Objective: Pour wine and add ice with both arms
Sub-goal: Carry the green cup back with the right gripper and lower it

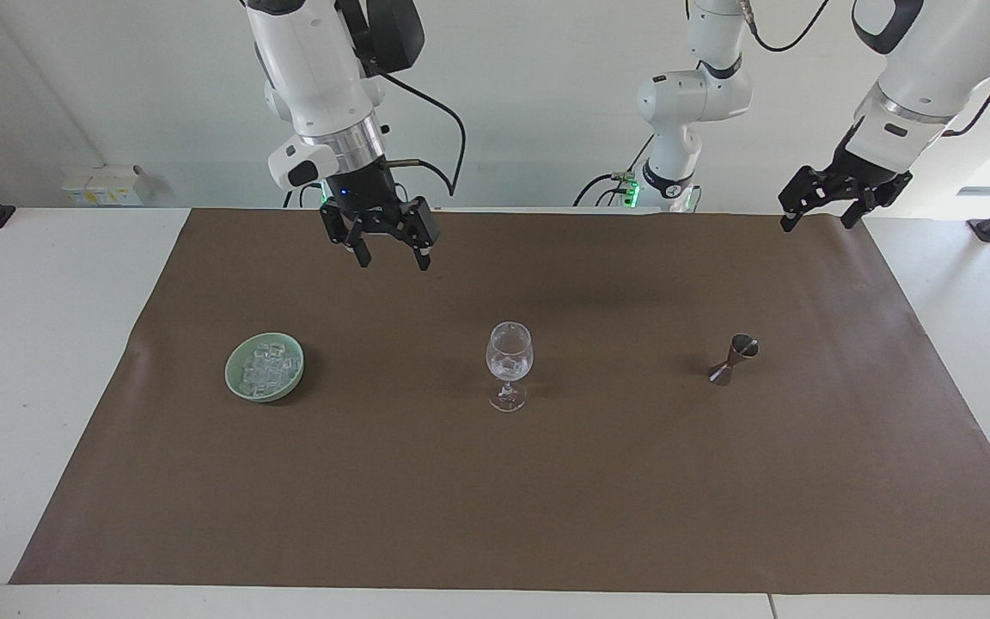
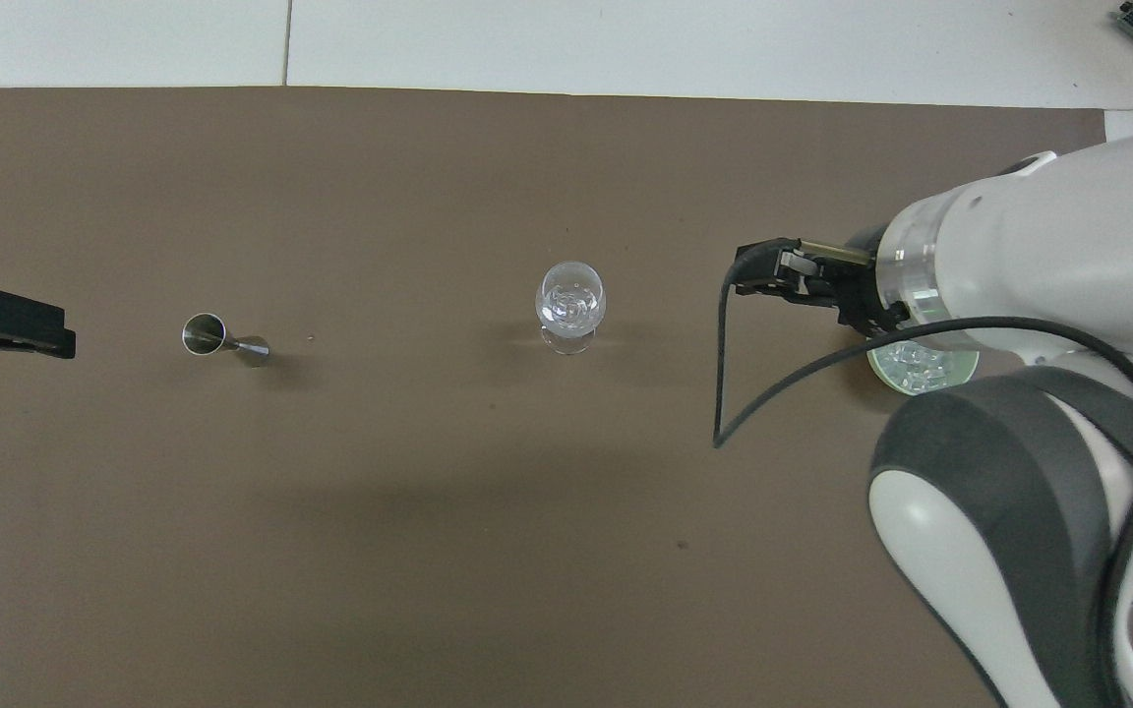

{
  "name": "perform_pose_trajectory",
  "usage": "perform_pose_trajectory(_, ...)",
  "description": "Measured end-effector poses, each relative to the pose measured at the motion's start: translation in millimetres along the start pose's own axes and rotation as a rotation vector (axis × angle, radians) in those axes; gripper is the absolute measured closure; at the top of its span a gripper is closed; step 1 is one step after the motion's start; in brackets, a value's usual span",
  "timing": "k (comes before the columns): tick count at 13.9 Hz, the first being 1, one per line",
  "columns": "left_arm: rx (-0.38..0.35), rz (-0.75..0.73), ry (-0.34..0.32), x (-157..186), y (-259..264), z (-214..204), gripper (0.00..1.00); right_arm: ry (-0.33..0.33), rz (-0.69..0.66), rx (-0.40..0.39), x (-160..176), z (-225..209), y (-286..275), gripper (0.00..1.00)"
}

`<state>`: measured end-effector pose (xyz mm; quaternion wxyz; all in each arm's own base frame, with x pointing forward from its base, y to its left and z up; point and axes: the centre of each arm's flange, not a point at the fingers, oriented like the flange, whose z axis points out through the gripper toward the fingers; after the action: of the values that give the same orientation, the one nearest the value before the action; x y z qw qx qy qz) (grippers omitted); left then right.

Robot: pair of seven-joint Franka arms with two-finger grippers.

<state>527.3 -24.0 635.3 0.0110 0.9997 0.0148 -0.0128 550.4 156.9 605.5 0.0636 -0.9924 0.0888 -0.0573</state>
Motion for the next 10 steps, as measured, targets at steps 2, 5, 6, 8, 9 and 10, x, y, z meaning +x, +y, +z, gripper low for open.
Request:
perform_pose_trajectory(2, 0.0, 0.014, 0.0, -1, 7, 0, 0.0, -0.015, -0.09, -0.085, 0, -13, 33, 0.0)
perform_pose_trajectory(5, 0.001, 0.035, -0.001, -2, 20, 1, 0.0, -0.068, -0.125, -0.137, 5, -20, 78, 0.0)
perform_pose_trajectory(6, 0.001, 0.032, -0.001, -2, 19, 0, 0.0, -0.083, -0.122, -0.142, 7, -21, 88, 0.0)
perform_pose_trajectory(8, 0.0, 0.027, -0.001, -2, 16, 0, 0.0, -0.098, -0.109, -0.148, 8, -24, 98, 0.0)
perform_pose_trajectory(9, 0.0, 0.026, 0.0, -1, 16, 0, 0.0, -0.095, -0.104, -0.148, 9, -25, 101, 0.0)
perform_pose_trajectory(10, 0.0, 0.03, 0.0, -1, 16, 0, 0.0, -0.091, -0.098, -0.148, 10, -27, 104, 0.0)
